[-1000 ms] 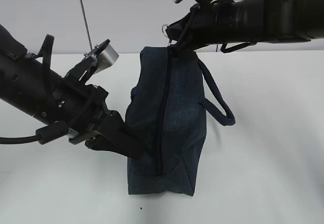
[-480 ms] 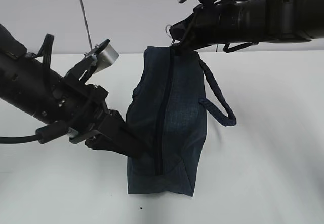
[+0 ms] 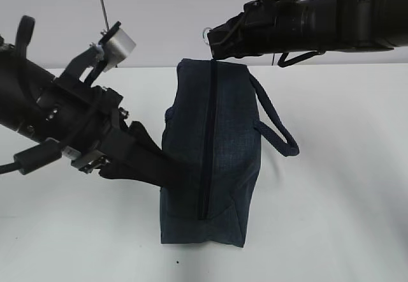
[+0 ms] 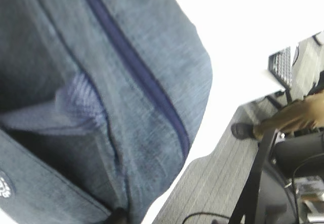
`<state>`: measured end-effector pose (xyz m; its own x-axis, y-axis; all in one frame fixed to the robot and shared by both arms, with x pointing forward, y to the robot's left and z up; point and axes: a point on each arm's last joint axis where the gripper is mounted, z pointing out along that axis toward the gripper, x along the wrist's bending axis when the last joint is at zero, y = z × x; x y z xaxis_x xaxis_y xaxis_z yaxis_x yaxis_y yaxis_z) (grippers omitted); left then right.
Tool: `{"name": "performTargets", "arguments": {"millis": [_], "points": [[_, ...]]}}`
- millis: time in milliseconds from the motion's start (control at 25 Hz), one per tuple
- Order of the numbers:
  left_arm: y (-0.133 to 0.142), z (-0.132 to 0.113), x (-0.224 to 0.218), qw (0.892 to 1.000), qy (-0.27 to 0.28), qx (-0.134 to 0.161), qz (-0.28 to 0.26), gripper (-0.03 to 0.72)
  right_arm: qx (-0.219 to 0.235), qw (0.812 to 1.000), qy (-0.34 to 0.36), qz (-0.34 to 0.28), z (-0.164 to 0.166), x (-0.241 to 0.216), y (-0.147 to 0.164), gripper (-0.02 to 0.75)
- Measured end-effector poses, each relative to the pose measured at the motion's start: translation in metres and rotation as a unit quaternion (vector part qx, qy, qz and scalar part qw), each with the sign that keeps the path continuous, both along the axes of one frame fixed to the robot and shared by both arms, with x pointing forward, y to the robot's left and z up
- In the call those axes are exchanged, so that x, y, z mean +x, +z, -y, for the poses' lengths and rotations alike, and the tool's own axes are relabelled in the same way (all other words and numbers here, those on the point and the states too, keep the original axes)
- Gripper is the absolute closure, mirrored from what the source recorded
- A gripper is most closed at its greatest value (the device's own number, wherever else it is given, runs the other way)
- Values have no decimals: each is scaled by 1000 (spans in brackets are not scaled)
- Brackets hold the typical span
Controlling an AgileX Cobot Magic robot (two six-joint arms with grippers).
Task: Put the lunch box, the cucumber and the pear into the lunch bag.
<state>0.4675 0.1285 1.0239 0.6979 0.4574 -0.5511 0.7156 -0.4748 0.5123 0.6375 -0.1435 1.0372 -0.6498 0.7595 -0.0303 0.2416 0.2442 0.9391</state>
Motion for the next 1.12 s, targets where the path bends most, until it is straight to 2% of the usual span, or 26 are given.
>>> {"name": "performTargets", "arguments": {"millis": [120,280,520,640,760,1120], "points": [[12,-7,0,1000,18,-20,11,367,16,1000,-5,-12,0,0,0,732],[28,-15,6,995,76,-58,33,364,43,998,-2,-35,-2,-2,0,732],[36,-19,24,977,181,-92,62,365,72,995,2,-75,-4,-5,-1,732],[35,-21,33,967,224,-97,75,365,90,992,5,-92,-6,-6,-1,732],[28,-22,42,961,249,-90,77,365,107,988,12,-109,-6,-8,0,732],[18,-7,79,961,254,-97,60,365,160,974,24,-157,8,-7,2,732]]}}
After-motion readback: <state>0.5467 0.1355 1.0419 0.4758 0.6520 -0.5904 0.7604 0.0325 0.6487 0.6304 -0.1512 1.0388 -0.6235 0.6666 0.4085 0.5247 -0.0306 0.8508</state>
